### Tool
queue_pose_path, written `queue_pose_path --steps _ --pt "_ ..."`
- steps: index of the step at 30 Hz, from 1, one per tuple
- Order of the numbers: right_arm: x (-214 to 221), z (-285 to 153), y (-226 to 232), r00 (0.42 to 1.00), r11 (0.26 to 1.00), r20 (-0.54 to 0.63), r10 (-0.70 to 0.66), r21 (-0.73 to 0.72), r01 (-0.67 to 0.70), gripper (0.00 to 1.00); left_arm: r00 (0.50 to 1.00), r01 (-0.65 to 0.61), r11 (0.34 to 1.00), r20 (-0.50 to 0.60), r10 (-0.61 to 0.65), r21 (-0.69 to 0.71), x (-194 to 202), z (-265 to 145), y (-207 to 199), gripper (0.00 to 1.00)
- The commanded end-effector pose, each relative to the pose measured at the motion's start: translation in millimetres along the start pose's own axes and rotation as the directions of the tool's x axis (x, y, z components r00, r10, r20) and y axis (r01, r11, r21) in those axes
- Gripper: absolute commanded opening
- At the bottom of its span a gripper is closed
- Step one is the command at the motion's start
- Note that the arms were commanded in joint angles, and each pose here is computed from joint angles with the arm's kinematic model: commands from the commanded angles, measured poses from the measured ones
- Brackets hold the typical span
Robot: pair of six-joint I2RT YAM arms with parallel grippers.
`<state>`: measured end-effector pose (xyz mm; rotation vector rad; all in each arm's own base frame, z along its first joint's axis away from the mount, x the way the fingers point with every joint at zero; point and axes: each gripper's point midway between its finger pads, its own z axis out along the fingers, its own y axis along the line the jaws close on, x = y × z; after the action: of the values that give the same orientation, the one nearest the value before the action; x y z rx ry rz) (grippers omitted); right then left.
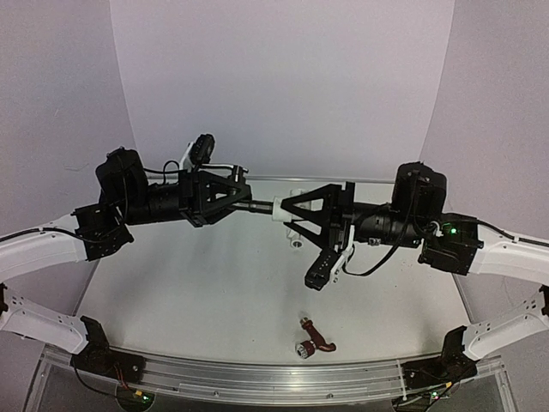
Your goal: Install the water faucets
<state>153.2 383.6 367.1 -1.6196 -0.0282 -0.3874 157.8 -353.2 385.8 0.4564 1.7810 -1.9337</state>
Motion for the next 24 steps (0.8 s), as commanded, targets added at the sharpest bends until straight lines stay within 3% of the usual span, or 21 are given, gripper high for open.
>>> queue_pose_path --steps 1,5,10,13,17,21,24 --pt "22.3 -2.8 -67.4 0.969 0.958 -0.025 0.247 0.156 -0.240 0.32 0.989 -0.145 0.987 -0.016 0.146 0.073 -4.2 4.5 -25.8 0.00" --pt "26.9 -2.9 -82.0 0.862 0.850 0.018 0.507 0.156 -0.504 0.30 0.970 -0.243 0.968 0.004 0.243 0.066 -6.5 1.4 -28.9 0.00" --pt "25.5 -3.4 -88.4 0.621 0.612 0.077 0.780 0.116 -0.782 0.28 0.928 -0.374 0.926 0.026 0.373 0.061 -6.3 -4.8 -34.2 0.00" --pt "23.5 -2.7 -91.1 0.388 0.382 0.112 0.915 0.077 -0.921 0.27 0.882 -0.471 0.881 0.029 0.470 0.052 -5.4 -9.6 -38.0 0.00" --pt "16.7 -0.5 -91.3 0.079 0.080 0.128 0.989 -0.009 -0.997 0.24 0.804 -0.595 0.803 0.015 0.595 0.044 -0.5 -17.4 -44.9 0.00" --pt "24.6 5.0 -87.9 -0.245 -0.238 0.108 0.964 -0.070 -0.969 0.22 0.733 -0.680 0.732 0.010 0.681 0.042 4.8 -24.2 -50.8 0.00" --pt "37.6 10.3 -74.5 -0.515 -0.506 0.048 0.856 -0.130 -0.853 0.21 0.698 -0.716 0.698 -0.006 0.716 0.018 5.5 -26.6 -50.7 0.00"
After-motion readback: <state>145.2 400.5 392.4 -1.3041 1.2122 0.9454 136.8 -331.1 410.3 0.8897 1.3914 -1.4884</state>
